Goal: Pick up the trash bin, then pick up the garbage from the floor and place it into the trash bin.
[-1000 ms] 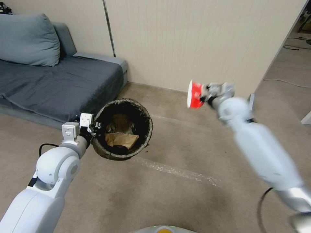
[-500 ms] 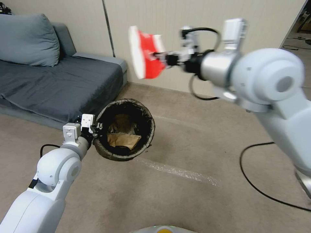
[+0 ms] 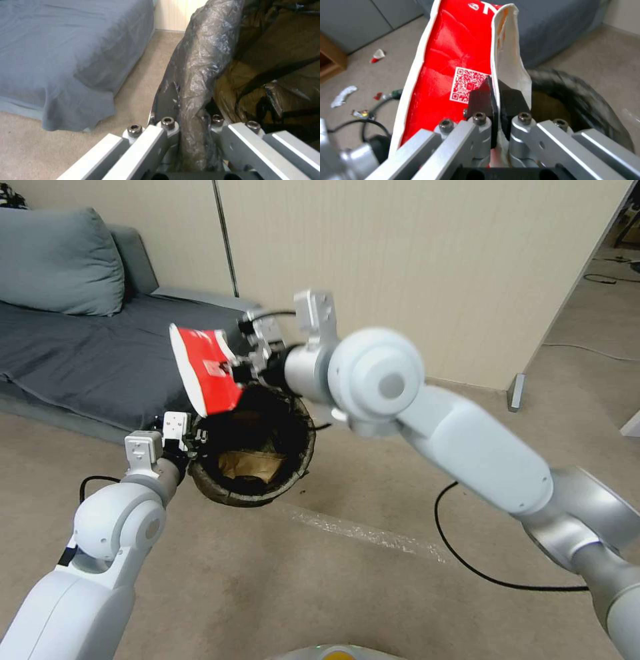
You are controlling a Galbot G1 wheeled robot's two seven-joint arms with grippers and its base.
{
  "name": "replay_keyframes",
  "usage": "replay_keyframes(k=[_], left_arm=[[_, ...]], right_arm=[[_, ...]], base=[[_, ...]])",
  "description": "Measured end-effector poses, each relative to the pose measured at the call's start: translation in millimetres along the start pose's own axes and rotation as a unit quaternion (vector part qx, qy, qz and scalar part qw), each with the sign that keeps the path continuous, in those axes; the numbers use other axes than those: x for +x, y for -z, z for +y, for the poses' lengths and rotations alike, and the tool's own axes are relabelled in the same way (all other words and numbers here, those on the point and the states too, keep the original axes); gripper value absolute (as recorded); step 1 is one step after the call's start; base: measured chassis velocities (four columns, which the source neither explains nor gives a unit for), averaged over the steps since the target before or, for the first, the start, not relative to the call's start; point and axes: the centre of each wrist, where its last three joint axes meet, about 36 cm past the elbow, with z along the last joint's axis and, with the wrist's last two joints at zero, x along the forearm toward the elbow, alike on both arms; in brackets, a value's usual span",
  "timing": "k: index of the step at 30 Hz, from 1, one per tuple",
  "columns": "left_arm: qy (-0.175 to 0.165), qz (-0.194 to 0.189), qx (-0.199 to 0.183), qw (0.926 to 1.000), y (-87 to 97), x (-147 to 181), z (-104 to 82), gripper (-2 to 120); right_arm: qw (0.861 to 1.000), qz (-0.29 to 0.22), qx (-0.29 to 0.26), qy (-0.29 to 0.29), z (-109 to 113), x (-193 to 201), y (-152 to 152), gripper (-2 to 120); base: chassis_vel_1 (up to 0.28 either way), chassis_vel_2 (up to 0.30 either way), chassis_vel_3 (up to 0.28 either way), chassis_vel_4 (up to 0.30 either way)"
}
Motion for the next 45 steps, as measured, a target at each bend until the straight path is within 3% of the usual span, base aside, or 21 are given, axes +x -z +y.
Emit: replay_keyframes(k=[9, 21, 24, 36, 45], left_arm=[[0.001, 0.001, 0.002, 1.0, -0.7, -2, 0.5, 1], [0.003, 0.005, 0.002, 1.0, -2.2, -5, 2.6, 1], [0.004, 0.006, 0.002, 1.0, -2.6, -6, 3.2, 1], [0.004, 0.002, 0.004, 1.0, -0.3, -9, 4.2, 1], [0.004, 0.007, 0.004, 1.0, -3.2, -9, 3.7, 1]], right_arm=[[1.0, 0.002, 0.012, -0.027, -18, -8, -21, 0], [1.0, 0.012, 0.004, -0.025, -14, -17, -26, 0], [1.0, 0.013, 0.002, -0.025, -14, -18, -26, 6], [1.0, 0.013, -0.003, -0.027, -15, -21, -26, 54], [1.0, 0.011, -0.005, -0.027, -15, -19, -26, 83]], base=[[0.0, 0.0, 0.0, 0.0], [0.0, 0.0, 0.0, 0.0], [0.0, 0.0, 0.0, 0.0], [0.0, 0.0, 0.0, 0.0], [0.0, 0.0, 0.0, 0.0]])
